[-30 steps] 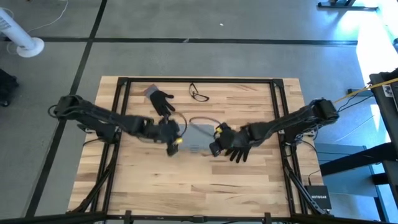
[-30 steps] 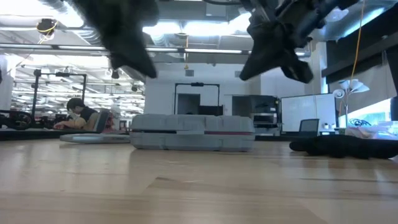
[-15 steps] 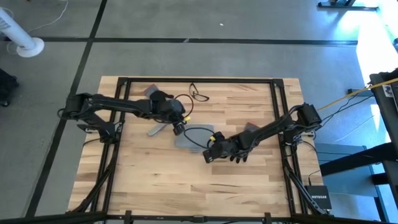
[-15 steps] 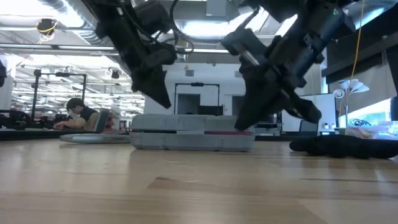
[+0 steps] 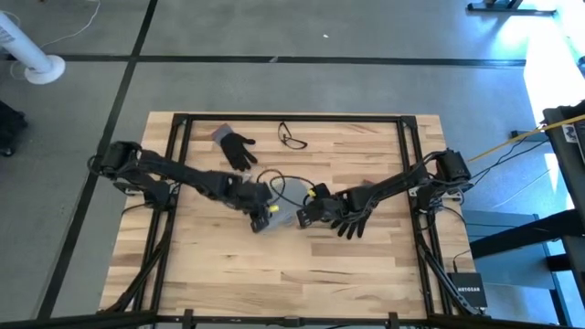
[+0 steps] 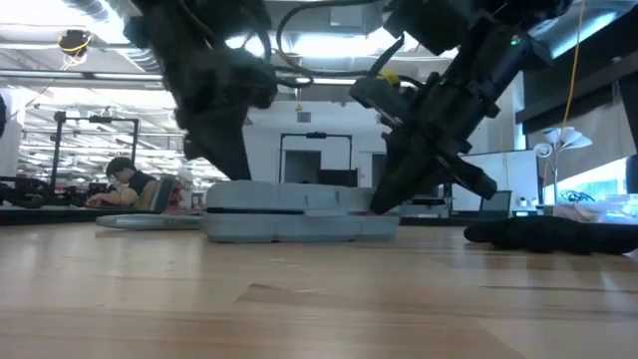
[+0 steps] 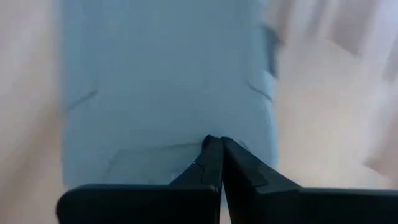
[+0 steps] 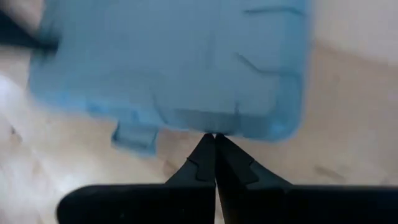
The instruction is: Prefit tool cases
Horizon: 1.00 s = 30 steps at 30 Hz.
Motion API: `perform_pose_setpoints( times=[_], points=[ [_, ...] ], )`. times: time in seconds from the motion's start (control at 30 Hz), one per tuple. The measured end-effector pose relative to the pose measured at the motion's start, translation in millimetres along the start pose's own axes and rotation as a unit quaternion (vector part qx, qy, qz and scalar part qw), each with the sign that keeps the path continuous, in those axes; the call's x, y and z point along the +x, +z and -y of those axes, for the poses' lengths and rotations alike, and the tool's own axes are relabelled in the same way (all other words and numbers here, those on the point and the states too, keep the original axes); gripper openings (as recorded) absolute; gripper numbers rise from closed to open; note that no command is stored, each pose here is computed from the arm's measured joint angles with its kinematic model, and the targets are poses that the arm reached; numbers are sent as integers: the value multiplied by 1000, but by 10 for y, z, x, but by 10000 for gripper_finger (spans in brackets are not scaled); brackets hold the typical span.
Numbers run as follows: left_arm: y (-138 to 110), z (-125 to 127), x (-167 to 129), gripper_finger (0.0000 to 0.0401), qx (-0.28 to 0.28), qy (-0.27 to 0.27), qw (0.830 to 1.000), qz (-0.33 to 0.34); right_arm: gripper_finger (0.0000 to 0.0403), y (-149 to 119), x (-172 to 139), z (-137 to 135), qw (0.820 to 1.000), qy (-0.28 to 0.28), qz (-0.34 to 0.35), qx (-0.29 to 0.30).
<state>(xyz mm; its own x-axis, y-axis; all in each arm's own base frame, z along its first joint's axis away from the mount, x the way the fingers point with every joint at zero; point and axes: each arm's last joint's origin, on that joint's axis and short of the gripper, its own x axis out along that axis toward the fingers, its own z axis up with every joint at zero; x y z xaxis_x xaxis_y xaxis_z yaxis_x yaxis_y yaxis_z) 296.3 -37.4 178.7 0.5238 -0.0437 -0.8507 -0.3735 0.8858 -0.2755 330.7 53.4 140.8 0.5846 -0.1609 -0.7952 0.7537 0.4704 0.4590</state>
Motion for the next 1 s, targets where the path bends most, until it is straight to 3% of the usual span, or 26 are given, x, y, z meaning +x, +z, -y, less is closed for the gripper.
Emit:
perform_pose_setpoints(
  times=[0.23,0.37,0.5,0.63,0.77,0.87,1.0],
  points=[
    [-186,451,-40,0,-18,-53,997,47,0,144,39,42,1000,3,-2,-24],
    [-177,476,-65,0,-30,-47,996,70,0,153,28,34,999,15,-19,-48],
    [-74,507,-209,0,21,-39,993,109,0,167,-41,17,996,27,-30,-75],
    [-19,322,-406,0,38,41,991,119,0,172,-122,12,993,34,-49,-97],
    [-111,15,-386,0,36,121,991,45,0,149,-128,48,991,29,-69,-110],
    [-233,-154,-284,0,22,140,990,12,0,116,-132,42,990,35,-75,-114],
    [-358,-275,-160,0,-10,142,990,17,0,37,-153,8,988,41,-78,-126]
  ],
)
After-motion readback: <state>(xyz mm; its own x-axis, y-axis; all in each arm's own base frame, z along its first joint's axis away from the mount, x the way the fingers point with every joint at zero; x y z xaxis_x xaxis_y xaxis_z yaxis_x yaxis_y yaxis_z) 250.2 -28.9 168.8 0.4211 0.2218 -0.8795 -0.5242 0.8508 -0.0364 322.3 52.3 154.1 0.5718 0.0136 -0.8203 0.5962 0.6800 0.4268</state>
